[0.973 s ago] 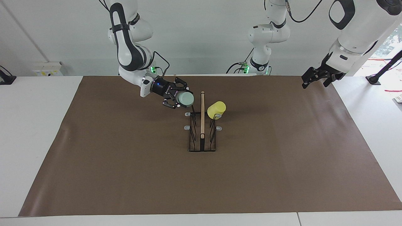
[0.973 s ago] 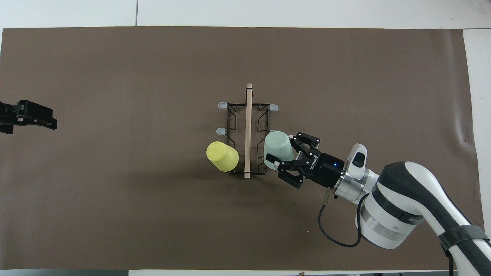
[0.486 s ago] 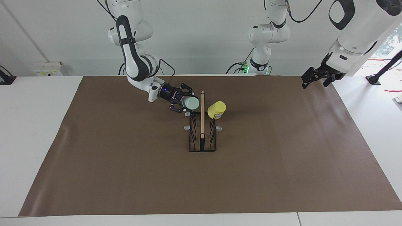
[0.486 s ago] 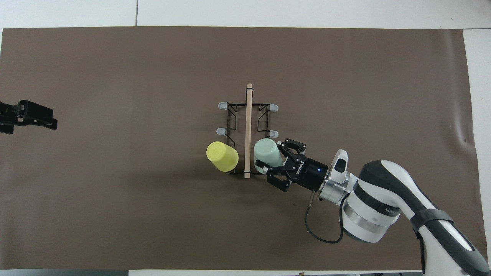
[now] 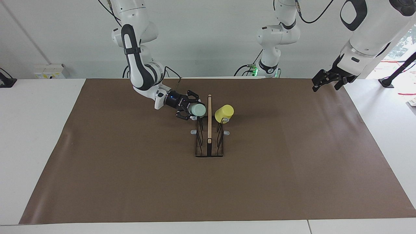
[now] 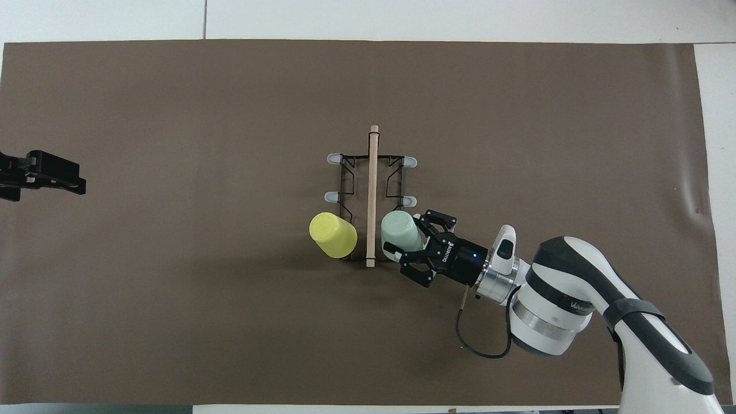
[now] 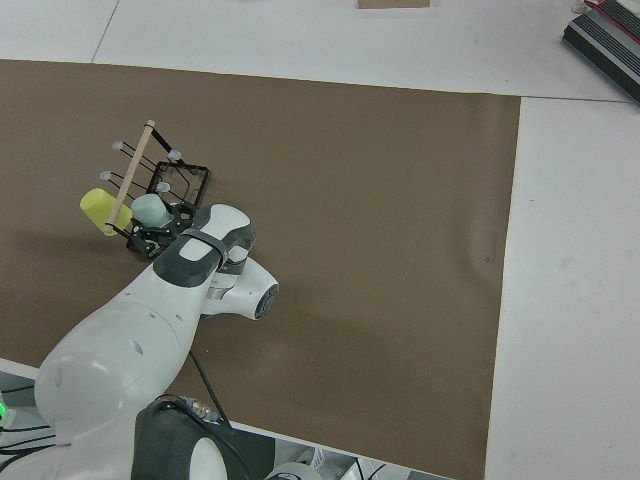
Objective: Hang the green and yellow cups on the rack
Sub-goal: 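Hang the green cup on the rack peg nearest the right gripper, then open the right gripper and pull it back from the green cup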
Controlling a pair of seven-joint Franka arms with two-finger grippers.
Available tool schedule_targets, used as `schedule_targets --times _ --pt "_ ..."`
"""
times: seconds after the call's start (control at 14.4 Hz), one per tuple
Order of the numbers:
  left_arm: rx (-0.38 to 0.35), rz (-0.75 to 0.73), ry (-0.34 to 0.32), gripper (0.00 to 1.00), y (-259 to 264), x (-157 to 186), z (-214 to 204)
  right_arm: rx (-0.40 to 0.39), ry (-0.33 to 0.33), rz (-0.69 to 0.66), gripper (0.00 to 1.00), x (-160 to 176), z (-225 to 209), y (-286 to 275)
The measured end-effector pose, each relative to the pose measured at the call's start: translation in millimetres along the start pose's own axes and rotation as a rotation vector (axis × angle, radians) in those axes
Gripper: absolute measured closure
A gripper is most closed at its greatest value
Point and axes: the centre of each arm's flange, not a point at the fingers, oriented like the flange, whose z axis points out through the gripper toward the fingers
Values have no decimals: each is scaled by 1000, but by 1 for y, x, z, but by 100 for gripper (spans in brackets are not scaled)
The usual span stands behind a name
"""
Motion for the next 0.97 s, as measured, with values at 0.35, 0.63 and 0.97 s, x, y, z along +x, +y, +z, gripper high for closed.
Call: schedule_targets --times 0.35,0.63,0.97 --pt "0 0 0 0 0 0 0 26 66 7 0 8 -4 6" --pt "0 0 0 0 0 0 0 6 122 -25 0 34 -31 21" --pt "0 0 0 0 0 0 0 77 51 -29 0 49 -100 56"
